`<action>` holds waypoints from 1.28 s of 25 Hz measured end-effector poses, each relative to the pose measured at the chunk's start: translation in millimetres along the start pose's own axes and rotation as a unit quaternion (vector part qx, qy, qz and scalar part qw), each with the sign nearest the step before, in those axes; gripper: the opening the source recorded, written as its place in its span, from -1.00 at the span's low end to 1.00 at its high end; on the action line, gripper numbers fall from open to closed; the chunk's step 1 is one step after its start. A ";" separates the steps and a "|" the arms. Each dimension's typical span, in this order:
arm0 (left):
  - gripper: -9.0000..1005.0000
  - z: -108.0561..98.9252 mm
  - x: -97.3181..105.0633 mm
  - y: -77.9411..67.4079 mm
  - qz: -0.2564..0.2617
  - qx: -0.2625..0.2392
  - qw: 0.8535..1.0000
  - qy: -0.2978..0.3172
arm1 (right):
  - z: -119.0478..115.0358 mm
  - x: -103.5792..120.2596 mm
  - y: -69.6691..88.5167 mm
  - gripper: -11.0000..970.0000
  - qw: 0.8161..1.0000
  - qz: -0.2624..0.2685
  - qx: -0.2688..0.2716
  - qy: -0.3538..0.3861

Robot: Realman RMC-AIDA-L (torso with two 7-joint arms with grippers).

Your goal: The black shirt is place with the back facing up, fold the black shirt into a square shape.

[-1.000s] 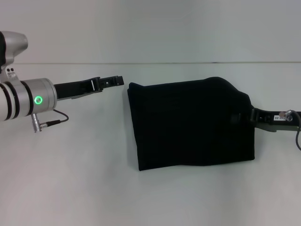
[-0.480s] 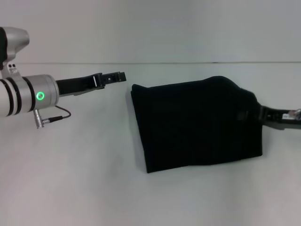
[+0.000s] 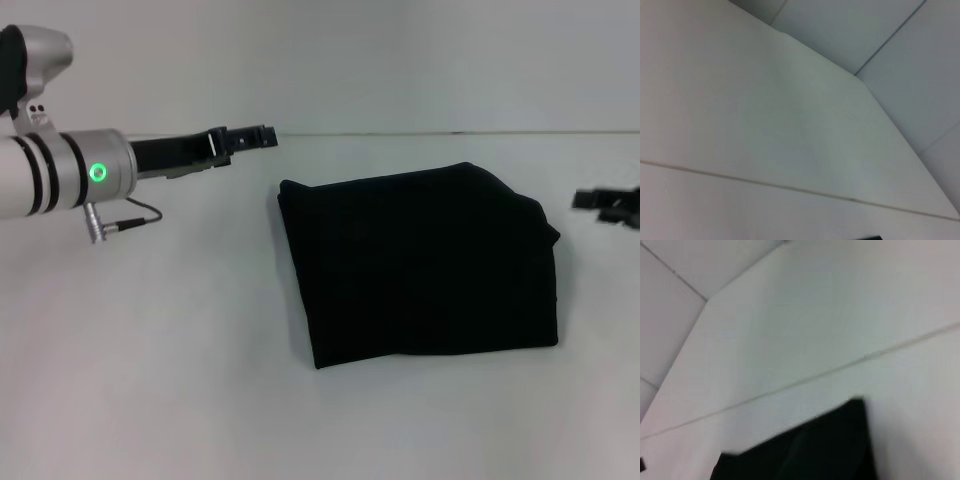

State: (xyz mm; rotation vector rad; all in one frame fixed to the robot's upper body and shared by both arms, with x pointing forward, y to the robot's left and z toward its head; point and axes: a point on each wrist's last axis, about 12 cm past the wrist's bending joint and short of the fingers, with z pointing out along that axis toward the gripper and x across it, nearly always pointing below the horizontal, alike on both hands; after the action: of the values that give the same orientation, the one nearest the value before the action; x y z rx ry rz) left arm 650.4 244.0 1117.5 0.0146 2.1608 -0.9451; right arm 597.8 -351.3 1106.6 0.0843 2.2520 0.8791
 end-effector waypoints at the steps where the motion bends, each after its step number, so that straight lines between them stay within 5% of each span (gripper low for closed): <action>1: 0.83 1.3 -2.3 -0.3 -0.009 -0.004 1.000 -0.002 | -3.8 -4.6 -1.1 -0.21 1.000 -0.004 0.003 -0.006; 13: 0.83 27.4 0.7 -3.4 -0.073 -0.055 0.995 0.033 | -30.7 -58.3 20.1 0.81 0.996 -0.079 -0.021 -0.016; 32: 0.83 67.0 45.3 -29.1 -0.067 -0.086 0.991 0.081 | -8.9 -51.7 37.5 0.89 0.990 -0.130 -0.045 -0.011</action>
State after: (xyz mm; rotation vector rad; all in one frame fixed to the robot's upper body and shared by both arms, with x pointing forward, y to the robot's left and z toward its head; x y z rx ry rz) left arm 652.8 168.2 1077.0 -0.1425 2.4130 -0.8537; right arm 623.9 -342.9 1165.0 -0.2347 2.1398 0.8316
